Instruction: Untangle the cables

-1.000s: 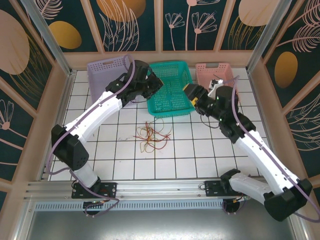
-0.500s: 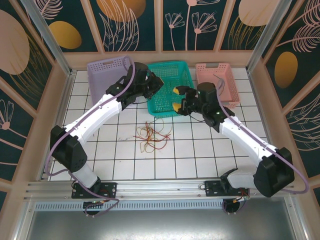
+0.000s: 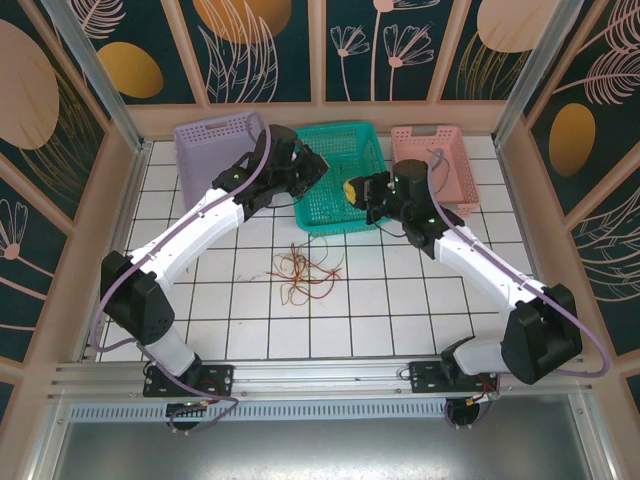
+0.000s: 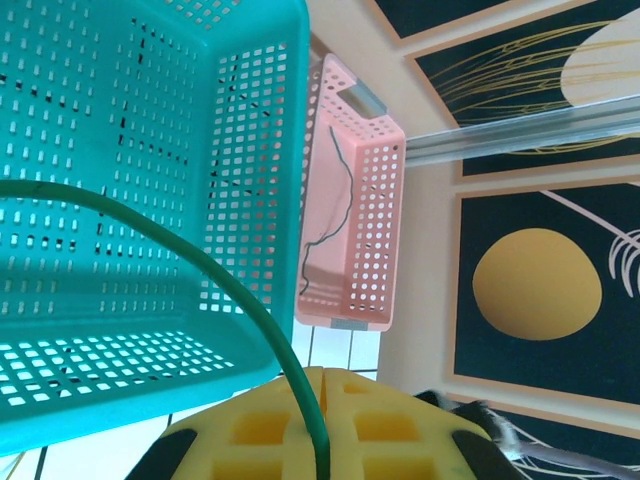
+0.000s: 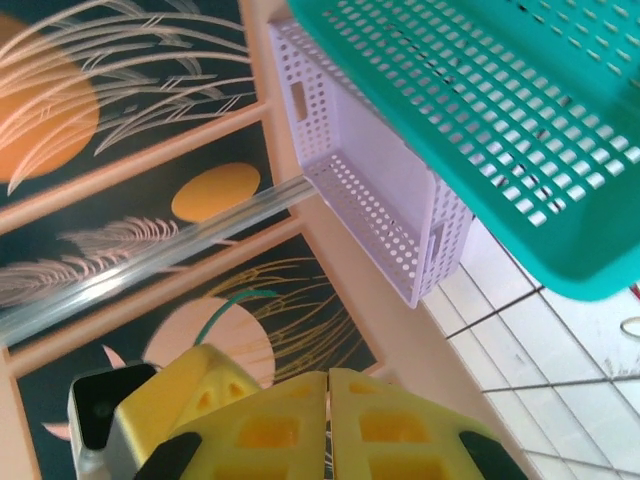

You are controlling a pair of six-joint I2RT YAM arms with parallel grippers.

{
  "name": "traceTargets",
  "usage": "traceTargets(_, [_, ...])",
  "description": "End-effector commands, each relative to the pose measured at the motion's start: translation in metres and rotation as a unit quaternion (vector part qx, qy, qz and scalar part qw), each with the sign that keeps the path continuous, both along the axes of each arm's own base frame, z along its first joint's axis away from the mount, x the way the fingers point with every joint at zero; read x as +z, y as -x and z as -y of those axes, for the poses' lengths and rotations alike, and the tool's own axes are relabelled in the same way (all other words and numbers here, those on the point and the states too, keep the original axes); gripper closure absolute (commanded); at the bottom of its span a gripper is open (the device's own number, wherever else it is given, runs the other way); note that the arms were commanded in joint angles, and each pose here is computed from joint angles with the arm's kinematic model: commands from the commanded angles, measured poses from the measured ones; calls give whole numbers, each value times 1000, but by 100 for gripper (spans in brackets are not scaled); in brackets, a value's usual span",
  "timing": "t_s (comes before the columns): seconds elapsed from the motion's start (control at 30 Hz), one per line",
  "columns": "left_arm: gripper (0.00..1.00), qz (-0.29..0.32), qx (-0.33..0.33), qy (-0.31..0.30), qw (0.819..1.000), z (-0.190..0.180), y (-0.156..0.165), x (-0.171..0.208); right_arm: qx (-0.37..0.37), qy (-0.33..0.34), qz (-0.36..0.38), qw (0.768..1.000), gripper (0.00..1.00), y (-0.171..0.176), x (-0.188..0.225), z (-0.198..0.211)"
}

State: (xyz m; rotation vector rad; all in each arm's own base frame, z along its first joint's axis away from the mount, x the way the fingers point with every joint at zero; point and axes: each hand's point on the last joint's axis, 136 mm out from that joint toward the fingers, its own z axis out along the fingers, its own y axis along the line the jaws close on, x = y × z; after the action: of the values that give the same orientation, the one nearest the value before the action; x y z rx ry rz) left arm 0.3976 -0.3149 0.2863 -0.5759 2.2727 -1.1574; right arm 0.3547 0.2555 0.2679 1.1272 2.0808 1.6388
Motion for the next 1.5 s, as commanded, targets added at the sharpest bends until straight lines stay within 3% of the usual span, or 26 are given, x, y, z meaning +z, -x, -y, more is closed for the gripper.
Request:
traceTargets(0.0, [100, -30, 8, -10, 999, -5, -6, -7, 86, 40, 225, 970, 100, 3, 81, -13])
traceTargets(0.07, [100, -58, 8, -21, 998, -7, -10, -28, 130, 65, 324, 935, 100, 20, 109, -21])
traceTargets(0.17, [100, -88, 10, -23, 996, -11, -11, -50, 161, 80, 414, 892, 100, 47, 140, -21])
traceTargets(0.53, [100, -180, -17, 21, 983, -3, 19, -114, 234, 152, 642, 714, 100, 107, 228, -30])
traceTargets(0.73, [100, -187, -3, 31, 982, -15, 35, -113, 120, 240, 722, 638, 100, 109, 270, -4])
traceTargets(0.93, [100, -192, 21, 37, 980, -31, 51, -114, -42, 280, 726, 626, 100, 92, 323, 46])
traceTargets(1.1, [100, -199, 44, 54, 978, -42, 62, -116, -125, 268, 722, 626, 100, 87, 350, 81])
traceTargets(1.47, [100, -204, 107, 108, 967, -61, 74, -112, -220, 200, 653, 696, 100, 63, 347, 148])
